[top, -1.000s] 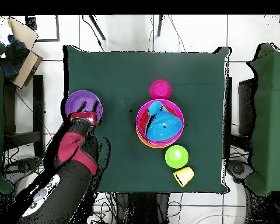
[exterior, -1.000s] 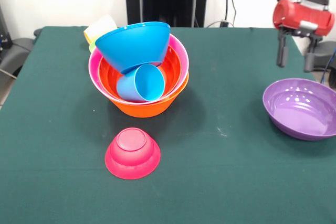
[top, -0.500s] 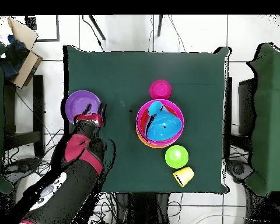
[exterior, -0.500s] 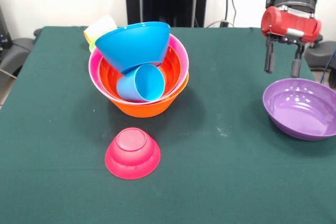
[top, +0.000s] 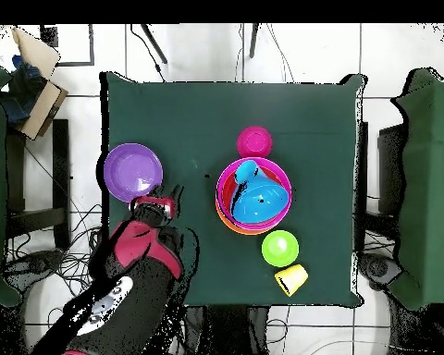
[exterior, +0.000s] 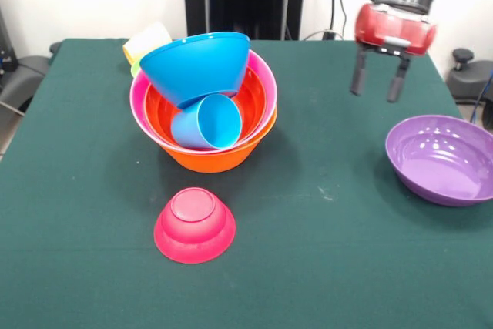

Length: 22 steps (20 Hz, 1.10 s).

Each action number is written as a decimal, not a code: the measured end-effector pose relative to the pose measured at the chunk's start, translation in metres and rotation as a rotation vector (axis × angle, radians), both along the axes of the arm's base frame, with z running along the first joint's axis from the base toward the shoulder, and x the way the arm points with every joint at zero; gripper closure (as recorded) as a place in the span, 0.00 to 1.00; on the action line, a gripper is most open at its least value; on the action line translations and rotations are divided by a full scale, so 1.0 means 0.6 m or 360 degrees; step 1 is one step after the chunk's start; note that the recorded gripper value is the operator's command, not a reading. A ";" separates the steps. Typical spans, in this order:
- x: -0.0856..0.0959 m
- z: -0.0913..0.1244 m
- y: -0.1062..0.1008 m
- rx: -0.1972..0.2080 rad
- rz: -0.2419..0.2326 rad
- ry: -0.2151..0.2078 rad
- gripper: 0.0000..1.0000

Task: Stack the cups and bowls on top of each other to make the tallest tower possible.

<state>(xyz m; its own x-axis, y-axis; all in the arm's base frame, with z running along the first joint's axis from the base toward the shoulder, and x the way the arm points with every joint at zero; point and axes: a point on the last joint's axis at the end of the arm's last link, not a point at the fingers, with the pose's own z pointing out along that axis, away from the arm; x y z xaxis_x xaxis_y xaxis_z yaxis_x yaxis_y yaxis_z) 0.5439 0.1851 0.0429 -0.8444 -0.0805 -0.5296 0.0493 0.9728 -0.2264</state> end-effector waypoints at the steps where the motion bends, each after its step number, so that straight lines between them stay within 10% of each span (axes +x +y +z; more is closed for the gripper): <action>1: -0.008 0.000 -0.011 0.0006 -0.0054 0.0068 0.00; 8: -0.048 -0.001 -0.045 0.0052 -0.0262 0.0391 0.00; 22: -0.076 -0.005 0.026 0.0055 -0.0112 0.0411 0.00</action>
